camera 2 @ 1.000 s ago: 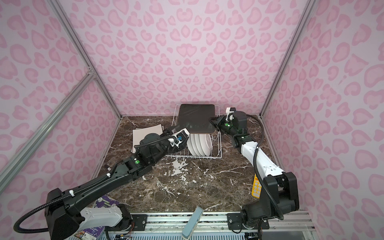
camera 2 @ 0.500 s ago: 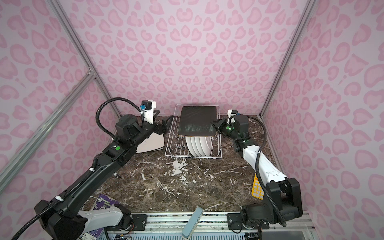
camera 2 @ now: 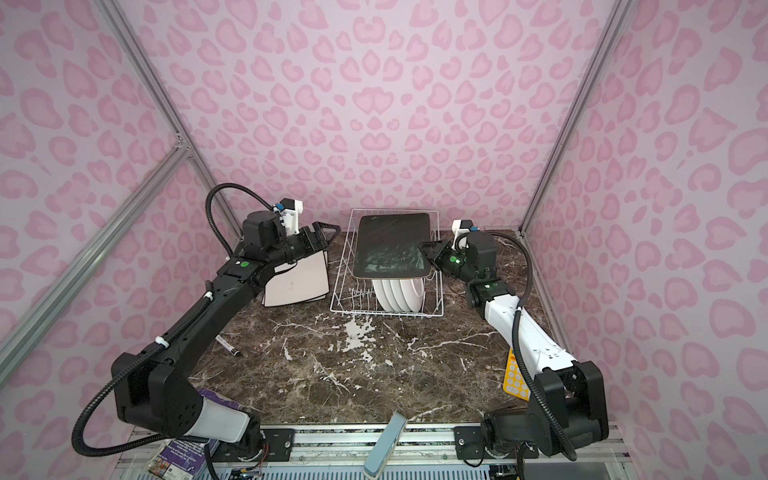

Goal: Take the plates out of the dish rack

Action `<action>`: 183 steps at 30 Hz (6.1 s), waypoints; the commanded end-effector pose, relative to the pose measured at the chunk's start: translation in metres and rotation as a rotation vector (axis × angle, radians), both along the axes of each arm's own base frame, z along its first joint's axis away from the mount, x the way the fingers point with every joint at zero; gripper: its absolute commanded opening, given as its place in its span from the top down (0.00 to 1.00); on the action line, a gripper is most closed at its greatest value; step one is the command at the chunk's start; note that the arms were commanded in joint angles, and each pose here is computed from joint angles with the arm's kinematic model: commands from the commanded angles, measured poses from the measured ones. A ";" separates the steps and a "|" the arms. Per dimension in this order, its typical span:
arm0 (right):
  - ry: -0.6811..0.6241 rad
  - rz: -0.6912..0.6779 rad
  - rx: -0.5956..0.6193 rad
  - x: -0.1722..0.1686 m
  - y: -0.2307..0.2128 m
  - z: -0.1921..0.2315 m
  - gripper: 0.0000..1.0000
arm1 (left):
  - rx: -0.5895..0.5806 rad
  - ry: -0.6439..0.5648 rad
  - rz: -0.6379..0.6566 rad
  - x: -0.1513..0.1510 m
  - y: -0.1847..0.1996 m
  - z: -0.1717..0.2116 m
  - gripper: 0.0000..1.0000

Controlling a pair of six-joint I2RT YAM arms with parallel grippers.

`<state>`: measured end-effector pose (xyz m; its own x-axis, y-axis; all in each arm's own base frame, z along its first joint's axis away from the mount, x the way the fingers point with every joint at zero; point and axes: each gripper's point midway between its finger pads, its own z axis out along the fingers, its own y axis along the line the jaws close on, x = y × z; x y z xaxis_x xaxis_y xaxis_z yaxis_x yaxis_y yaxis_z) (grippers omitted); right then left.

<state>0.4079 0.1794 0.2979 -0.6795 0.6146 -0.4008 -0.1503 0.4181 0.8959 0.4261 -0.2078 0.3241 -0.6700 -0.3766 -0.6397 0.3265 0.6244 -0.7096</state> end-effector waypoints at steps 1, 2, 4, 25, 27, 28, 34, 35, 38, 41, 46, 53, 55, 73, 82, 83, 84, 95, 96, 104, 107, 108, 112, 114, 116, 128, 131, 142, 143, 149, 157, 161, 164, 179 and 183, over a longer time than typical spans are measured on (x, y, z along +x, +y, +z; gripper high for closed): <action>-0.150 0.038 0.049 0.002 0.008 0.035 1.00 | -0.088 0.053 -0.116 -0.006 -0.019 0.006 0.14; -0.152 0.042 0.050 0.002 0.010 0.035 1.00 | -0.093 0.067 -0.130 -0.005 -0.022 0.003 0.14; -0.159 0.053 0.051 0.002 0.013 0.035 1.00 | -0.103 0.102 -0.154 -0.004 -0.026 -0.005 0.15; -0.160 0.104 0.093 0.008 0.034 0.029 1.00 | -0.171 0.227 -0.326 -0.013 -0.067 -0.037 0.34; -0.154 0.105 0.094 0.008 0.034 0.027 1.00 | -0.172 0.225 -0.334 -0.014 -0.069 -0.036 0.39; -0.152 0.104 0.095 0.008 0.034 0.026 1.00 | -0.173 0.224 -0.338 -0.015 -0.070 -0.036 0.41; -0.161 0.100 0.090 0.005 0.034 0.024 1.00 | -0.190 0.217 -0.357 -0.019 -0.071 -0.032 0.58; -0.159 0.098 0.090 0.004 0.034 0.024 1.00 | -0.194 0.218 -0.361 -0.020 -0.072 -0.031 0.61; -0.155 0.100 0.089 0.003 0.035 0.021 1.00 | -0.202 0.222 -0.363 -0.020 -0.072 -0.032 0.62; -0.146 0.104 0.089 0.003 0.036 0.018 1.00 | -0.212 0.227 -0.369 -0.020 -0.074 -0.033 0.74; -0.145 0.109 0.084 0.002 0.036 0.015 1.00 | -0.258 0.213 -0.392 -0.023 -0.076 -0.023 0.89; -0.133 0.110 0.070 0.001 0.036 0.011 1.00 | -0.255 0.224 -0.391 -0.024 -0.076 -0.025 0.96; -0.120 0.109 0.067 0.000 0.036 0.008 1.00 | -0.255 0.221 -0.390 -0.025 -0.076 -0.024 0.96; -0.140 0.088 0.037 -0.003 0.028 0.017 0.54 | -0.269 0.104 -0.370 -0.033 -0.069 0.018 0.96; -0.148 0.094 -0.015 -0.006 0.024 0.018 0.29 | -0.264 0.079 -0.367 -0.037 -0.065 0.027 0.96; -0.144 0.089 -0.034 -0.007 0.023 0.017 0.28 | -0.262 0.078 -0.367 -0.037 -0.065 0.028 0.96; -0.145 0.084 -0.055 -0.008 0.021 0.016 0.26 | -0.257 0.075 -0.366 -0.038 -0.063 0.029 0.96; -0.272 0.023 -0.325 -0.028 0.005 0.029 0.01 | -0.160 -0.006 -0.337 -0.041 -0.042 0.054 0.96; -0.291 0.022 -0.361 -0.031 0.005 0.030 0.01 | -0.150 -0.018 -0.327 -0.041 -0.038 0.057 0.96; -0.455 0.027 -0.572 -0.052 0.017 0.031 0.01 | -0.102 -0.061 -0.244 -0.038 -0.003 0.071 0.96; -0.498 0.067 -0.618 -0.061 0.029 0.029 0.01 | -0.096 -0.064 -0.211 -0.036 0.012 0.072 0.96; -0.511 0.080 -0.639 -0.063 0.033 0.027 0.01 | -0.092 -0.069 -0.202 -0.035 0.016 0.073 0.96; -0.565 0.158 -0.699 -0.075 0.053 0.020 0.01 | -0.066 -0.079 -0.161 -0.033 0.038 0.075 0.96; -0.591 0.198 -0.726 -0.081 0.065 0.016 0.01 | -0.051 -0.080 -0.139 -0.032 0.050 0.075 0.96; -0.611 0.231 -0.757 -0.086 0.075 0.011 0.01 | -0.040 -0.081 -0.112 -0.030 0.063 0.074 0.96; -0.609 0.319 -0.854 -0.096 0.109 -0.019 0.01 | -0.015 0.006 0.087 -0.019 0.143 0.032 0.96; -0.614 0.329 -0.855 -0.097 0.114 -0.021 0.01 | 0.001 0.032 0.122 -0.015 0.160 0.018 0.96; -0.578 0.350 -0.873 -0.097 0.121 -0.029 0.01 | 0.140 0.146 0.154 0.011 0.201 -0.039 0.96; -0.579 0.350 -0.872 -0.097 0.121 -0.030 0.01 | 0.140 0.154 0.150 0.014 0.203 -0.044 0.96; -0.571 0.350 -0.872 -0.098 0.122 -0.031 0.01 | 0.100 0.215 0.111 0.033 0.209 -0.071 0.96; -0.536 0.333 -0.882 -0.094 0.122 -0.035 0.01 | 0.052 0.281 0.119 0.048 0.222 -0.105 0.96; -0.522 0.339 -0.880 -0.093 0.126 -0.037 0.01 | 0.003 0.306 0.109 0.055 0.224 -0.119 0.96; -0.524 0.347 -0.888 -0.093 0.130 -0.038 0.01 | -0.016 0.328 0.110 0.059 0.226 -0.132 0.96; -0.516 0.338 -0.883 -0.097 0.126 -0.037 0.01 | -0.108 0.420 0.104 0.060 0.246 -0.177 0.96; -0.516 0.337 -0.882 -0.099 0.125 -0.038 0.01 | -0.105 0.445 0.105 0.060 0.246 -0.185 0.96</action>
